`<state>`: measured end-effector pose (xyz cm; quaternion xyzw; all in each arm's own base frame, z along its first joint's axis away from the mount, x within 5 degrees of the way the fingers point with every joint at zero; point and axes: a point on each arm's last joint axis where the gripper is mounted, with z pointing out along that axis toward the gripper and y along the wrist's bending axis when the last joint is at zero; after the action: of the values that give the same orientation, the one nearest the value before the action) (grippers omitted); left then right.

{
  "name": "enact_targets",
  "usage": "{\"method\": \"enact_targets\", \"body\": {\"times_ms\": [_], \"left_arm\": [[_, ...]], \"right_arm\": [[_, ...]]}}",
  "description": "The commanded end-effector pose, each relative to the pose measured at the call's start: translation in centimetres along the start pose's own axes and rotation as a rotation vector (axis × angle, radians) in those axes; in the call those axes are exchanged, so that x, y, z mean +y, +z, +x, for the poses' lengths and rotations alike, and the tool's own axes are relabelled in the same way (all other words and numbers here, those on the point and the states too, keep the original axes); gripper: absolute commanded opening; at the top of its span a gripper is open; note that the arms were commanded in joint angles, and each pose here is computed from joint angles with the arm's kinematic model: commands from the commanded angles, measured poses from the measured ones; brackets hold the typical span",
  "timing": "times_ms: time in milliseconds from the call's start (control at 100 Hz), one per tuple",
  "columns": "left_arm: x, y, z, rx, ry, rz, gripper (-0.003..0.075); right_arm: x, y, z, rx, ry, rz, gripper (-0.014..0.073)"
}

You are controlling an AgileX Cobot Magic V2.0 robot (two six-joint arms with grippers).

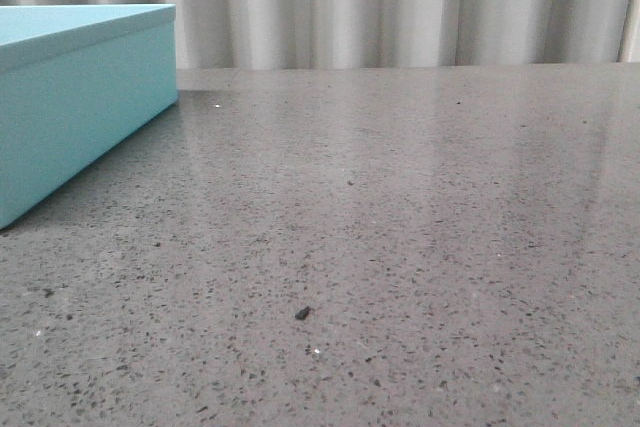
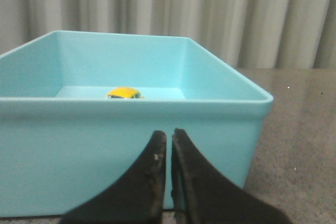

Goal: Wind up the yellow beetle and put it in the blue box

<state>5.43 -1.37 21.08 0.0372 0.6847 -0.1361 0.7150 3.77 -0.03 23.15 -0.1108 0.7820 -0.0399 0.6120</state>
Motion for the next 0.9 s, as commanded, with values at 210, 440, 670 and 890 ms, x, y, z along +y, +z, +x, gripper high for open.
{"method": "enact_targets", "body": {"times_ms": [210,440,670,890], "left_arm": [[0.2,-0.2,-0.2,-0.107,0.001,-0.014,-0.0021],[0.2,-0.2,-0.1,-0.096,0.001,-0.013,-0.0021],[0.2,-0.2,0.3,-0.055,0.001,-0.008,-0.0021],[0.2,-0.2,0.3,-0.045,0.002,-0.007,-0.0021]], "right_arm": [[-0.2,0.2,-0.5,-0.133,0.012,0.083,-0.0053],[0.2,1.4,1.7,-0.07,0.02,0.074,-0.0053],[0.6,2.3,3.6,-0.018,0.019,0.062,-0.0053],[1.0,2.9,5.0,-0.007,0.017,0.056,-0.0053]]}}
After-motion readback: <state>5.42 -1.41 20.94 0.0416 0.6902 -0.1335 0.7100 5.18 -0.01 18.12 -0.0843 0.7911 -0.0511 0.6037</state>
